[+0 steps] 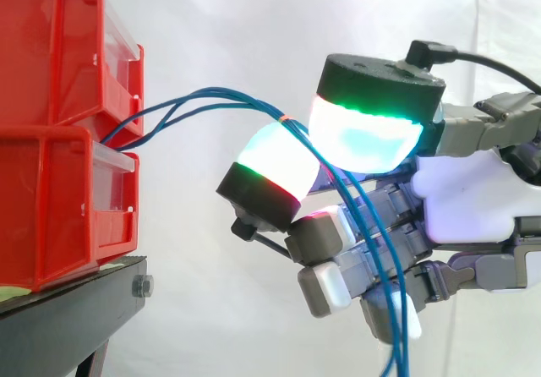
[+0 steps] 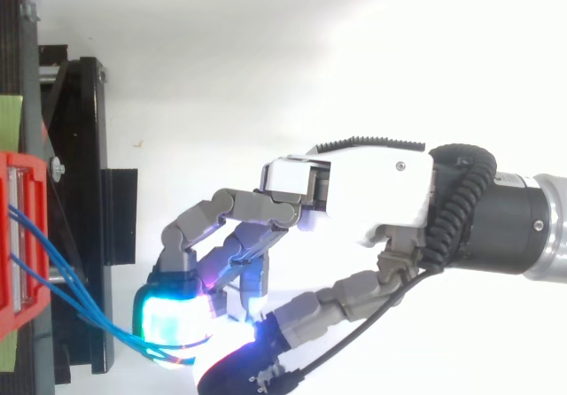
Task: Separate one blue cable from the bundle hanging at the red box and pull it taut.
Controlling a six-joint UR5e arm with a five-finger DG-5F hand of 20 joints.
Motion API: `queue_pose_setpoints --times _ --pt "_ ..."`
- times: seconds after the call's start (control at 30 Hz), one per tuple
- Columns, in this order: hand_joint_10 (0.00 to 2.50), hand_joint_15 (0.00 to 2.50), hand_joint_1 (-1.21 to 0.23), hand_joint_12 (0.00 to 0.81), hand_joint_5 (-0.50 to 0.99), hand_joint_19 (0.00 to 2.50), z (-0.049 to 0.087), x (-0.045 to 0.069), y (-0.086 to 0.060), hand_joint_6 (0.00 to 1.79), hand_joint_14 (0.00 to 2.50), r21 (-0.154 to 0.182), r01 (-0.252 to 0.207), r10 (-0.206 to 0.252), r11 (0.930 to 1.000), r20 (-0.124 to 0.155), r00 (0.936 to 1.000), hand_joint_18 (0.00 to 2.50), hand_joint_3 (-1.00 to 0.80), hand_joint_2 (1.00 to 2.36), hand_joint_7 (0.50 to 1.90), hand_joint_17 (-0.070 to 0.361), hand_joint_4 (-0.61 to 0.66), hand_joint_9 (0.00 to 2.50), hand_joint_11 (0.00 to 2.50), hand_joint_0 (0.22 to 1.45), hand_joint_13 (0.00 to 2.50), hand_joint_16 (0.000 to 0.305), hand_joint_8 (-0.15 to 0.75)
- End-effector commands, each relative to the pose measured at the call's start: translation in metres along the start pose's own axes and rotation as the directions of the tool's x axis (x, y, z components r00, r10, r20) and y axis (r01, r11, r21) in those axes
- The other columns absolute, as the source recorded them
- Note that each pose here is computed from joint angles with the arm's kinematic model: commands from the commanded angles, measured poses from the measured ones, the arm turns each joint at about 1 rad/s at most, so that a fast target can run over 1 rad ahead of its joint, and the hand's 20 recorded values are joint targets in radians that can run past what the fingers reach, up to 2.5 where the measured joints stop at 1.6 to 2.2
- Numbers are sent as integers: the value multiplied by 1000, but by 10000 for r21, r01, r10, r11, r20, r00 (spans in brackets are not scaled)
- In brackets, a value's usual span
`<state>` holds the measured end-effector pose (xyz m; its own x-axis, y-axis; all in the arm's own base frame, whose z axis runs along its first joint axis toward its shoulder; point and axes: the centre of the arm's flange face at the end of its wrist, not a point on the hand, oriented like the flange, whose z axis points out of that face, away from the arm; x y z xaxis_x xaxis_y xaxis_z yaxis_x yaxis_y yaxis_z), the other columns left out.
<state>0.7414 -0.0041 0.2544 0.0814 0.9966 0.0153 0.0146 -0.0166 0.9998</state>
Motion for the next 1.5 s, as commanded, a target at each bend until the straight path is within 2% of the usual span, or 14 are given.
queue_pose_setpoints --times 0.0,0.1,0.23,0.33,0.73,1.03,1.17,1.23,1.3,1.47 --pt "24 843 -784 437 -240 779 0 0 0 883 24 17 -8 8 10000 1 10000 967 -418 1007 1032 116 279 744 1180 674 819 51 369" --pt "22 845 -733 435 -230 788 0 0 0 889 25 2 -12 12 10000 1 10000 978 -471 1002 1043 115 273 780 1172 658 829 51 372" --pt "22 855 -664 435 -227 788 0 1 0 883 24 -12 -16 16 10000 -15 10000 983 -449 1004 1048 115 272 784 1171 607 839 51 371" --pt "22 857 -668 437 -226 789 0 0 0 875 23 2 -12 12 10000 1 10000 990 -420 1008 1045 116 267 791 1173 602 842 51 371" --pt "23 853 -794 433 -230 796 0 1 0 862 24 -27 -21 21 10000 -15 10000 964 -161 1028 1039 115 218 778 1148 719 828 51 363" --pt "23 853 -875 420 -221 803 0 0 0 868 24 3 -12 12 10000 -15 10000 934 -354 1014 979 112 192 783 1127 792 817 50 358" --pt "23 853 -887 421 -207 816 0 0 -1 875 25 17 -8 8 10000 -14 10000 919 -442 1005 1084 110 161 794 1125 820 811 49 358" --pt "23 852 -921 416 -197 802 0 1 -1 875 24 17 -7 7 10000 -30 10000 918 -500 1000 1060 109 101 835 1118 834 816 49 333" --pt "23 848 -940 416 -194 793 0 0 0 874 25 -12 -17 17 10000 0 10000 920 -500 1000 1057 109 107 837 1110 832 817 48 332" --pt "24 841 -953 411 -182 779 0 0 0 886 26 -12 -32 32 10000 0 10000 942 -500 1000 1183 108 152 842 1120 797 822 48 324"
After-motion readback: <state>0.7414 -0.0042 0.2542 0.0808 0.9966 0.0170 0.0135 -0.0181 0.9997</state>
